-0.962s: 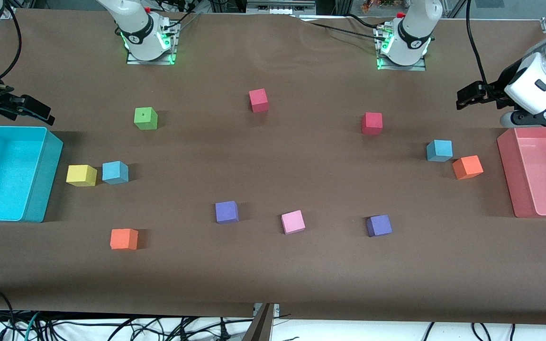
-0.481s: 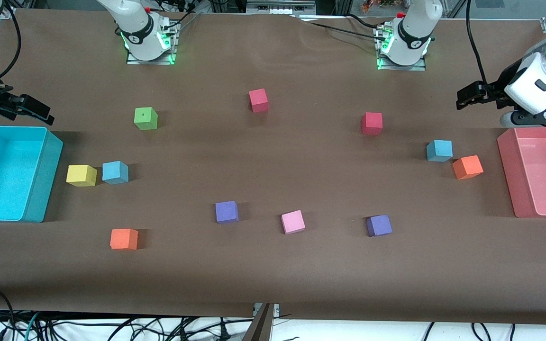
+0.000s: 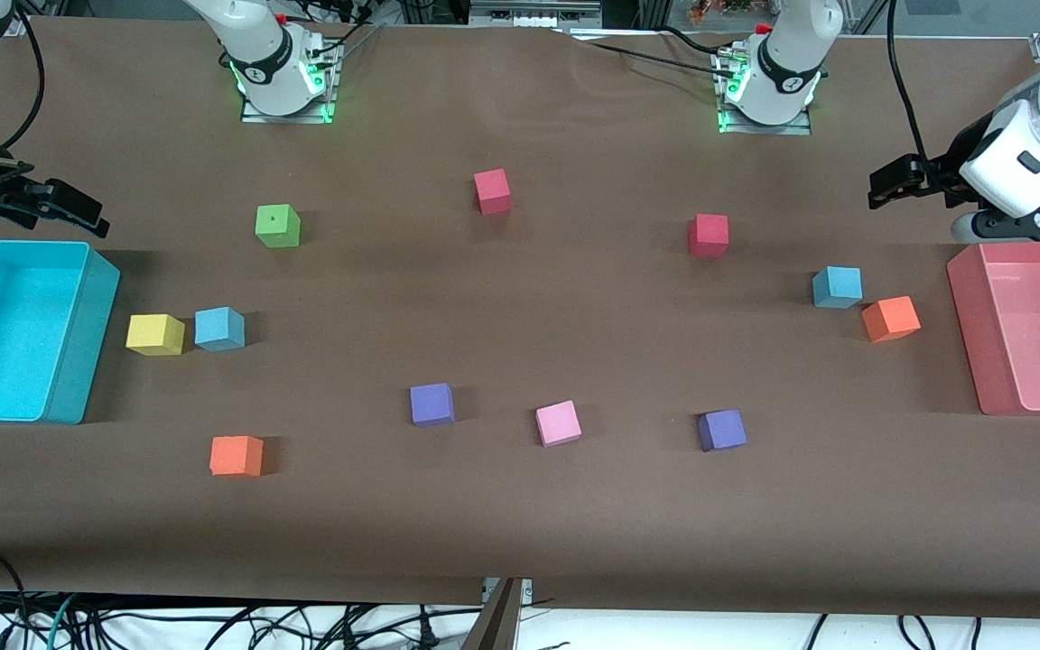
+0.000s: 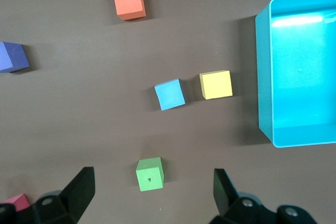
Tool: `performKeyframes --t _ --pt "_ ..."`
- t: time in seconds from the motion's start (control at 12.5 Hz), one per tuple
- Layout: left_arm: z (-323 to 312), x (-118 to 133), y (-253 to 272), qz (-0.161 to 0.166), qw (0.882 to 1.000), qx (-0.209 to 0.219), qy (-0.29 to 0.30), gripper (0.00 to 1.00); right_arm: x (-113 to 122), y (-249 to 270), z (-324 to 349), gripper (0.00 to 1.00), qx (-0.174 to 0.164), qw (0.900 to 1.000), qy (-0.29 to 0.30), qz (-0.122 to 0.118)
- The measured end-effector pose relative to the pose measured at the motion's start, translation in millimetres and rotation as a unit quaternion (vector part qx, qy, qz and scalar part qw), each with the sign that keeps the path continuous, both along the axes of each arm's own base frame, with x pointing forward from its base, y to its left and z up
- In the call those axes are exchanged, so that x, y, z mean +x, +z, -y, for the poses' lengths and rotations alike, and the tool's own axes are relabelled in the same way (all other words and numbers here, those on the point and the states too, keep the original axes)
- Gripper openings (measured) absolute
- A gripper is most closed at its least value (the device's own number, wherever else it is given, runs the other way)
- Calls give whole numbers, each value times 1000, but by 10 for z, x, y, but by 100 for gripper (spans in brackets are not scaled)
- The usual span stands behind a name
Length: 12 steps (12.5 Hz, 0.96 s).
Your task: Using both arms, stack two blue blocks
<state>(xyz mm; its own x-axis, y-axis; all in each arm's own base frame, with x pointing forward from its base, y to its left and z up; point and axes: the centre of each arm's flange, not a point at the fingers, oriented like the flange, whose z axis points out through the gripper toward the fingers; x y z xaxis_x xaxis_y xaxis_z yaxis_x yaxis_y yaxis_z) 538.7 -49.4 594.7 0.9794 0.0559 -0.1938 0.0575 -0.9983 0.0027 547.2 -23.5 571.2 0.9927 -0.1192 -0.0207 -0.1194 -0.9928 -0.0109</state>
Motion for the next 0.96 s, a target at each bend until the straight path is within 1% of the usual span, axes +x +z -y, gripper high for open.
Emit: performKeyframes --t 0.16,0.32,0.48,0.64,0.72,0.88,0.96 --pt "0 0 1 0 1000 0 0 100 7 -17 0 100 0 1000 2 -2" --pt "0 0 1 0 1000 0 0 100 22 -56 1 100 1 1000 26 -5" --pt "0 1 -1 0 1000 0 0 100 51 -151 3 100 2 999 44 -14" --pt "7 9 -18 -2 1000 0 -1 100 103 -380 24 100 2 998 45 -32" --pt "25 13 -30 -3 1000 0 -2 100 139 -546 56 100 2 998 45 -37" --pt "60 26 -66 -6 1000 0 -6 100 224 -927 144 100 -2 998 57 -33" --pt "64 32 -79 -7 1000 0 -6 100 269 -1128 175 100 -12 997 66 -27"
